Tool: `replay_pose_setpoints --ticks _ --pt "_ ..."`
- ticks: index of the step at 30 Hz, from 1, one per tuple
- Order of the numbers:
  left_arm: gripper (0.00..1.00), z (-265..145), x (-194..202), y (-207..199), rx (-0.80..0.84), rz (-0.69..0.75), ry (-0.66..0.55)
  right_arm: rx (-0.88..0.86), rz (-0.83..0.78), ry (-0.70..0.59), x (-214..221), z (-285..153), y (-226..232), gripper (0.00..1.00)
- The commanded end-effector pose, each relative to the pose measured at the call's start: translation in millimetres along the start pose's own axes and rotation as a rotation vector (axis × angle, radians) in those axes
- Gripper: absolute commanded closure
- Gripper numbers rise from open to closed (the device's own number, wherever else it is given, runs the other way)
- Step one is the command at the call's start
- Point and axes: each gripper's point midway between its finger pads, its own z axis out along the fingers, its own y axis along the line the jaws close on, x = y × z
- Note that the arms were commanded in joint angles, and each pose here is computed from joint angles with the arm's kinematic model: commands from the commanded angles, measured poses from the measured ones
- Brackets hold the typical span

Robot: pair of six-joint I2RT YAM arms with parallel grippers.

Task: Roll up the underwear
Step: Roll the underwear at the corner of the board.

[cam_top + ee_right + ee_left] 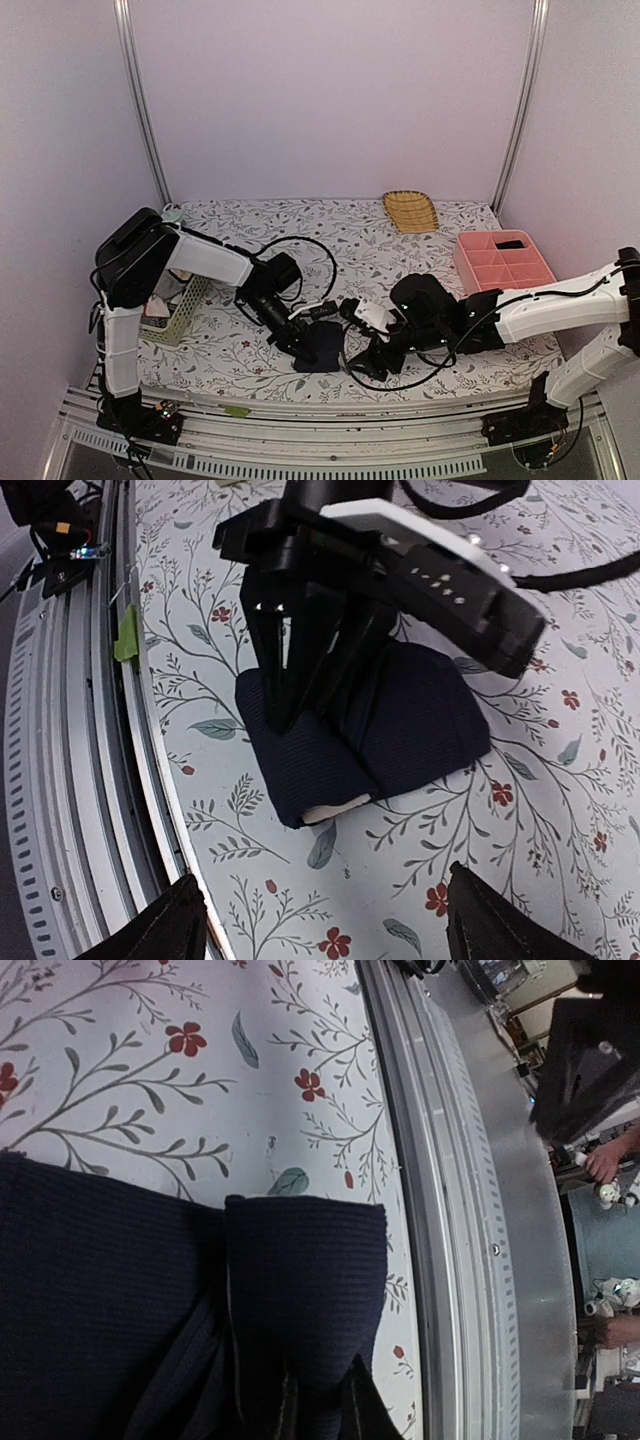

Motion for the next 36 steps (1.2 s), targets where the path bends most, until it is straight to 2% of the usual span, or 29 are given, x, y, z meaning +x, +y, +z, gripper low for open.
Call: replay_pose_setpoints --ticks 1,9,13,15,20,22,29,31,36 --pt "1.0 22 95 31 -0.119 -0.178 0.3 -0.005 -0.209 -0.036 -26 30 12 0.2" --pt "1.0 22 99 37 -0.148 -0.186 0.323 -0.029 -0.38 0.058 -8 78 28 0.24" --pt "1.0 20 100 41 -0.169 -0.188 0.332 -0.019 -0.416 0.108 0 97 29 0.31" --pt "1.0 20 100 41 -0.172 -0.192 0.333 -0.024 -0.427 0.133 4 103 31 0.42" --pt "0.93 15 102 45 -0.227 -0.179 0.346 -0.038 -0.439 0.192 18 109 34 0.88" --pt "0.89 12 99 46 -0.243 -0.17 0.339 -0.049 -0.437 0.206 24 109 35 1.0" --pt "0.65 -15 73 47 -0.378 -0.118 0.276 -0.095 -0.391 0.226 46 103 41 1.0" --pt "0.6 -35 52 42 -0.439 -0.078 0.211 -0.125 -0.357 0.21 46 100 44 1.0" --pt "0.38 -95 12 33 -0.628 0.001 0.062 -0.199 -0.231 0.161 36 95 48 1.0"
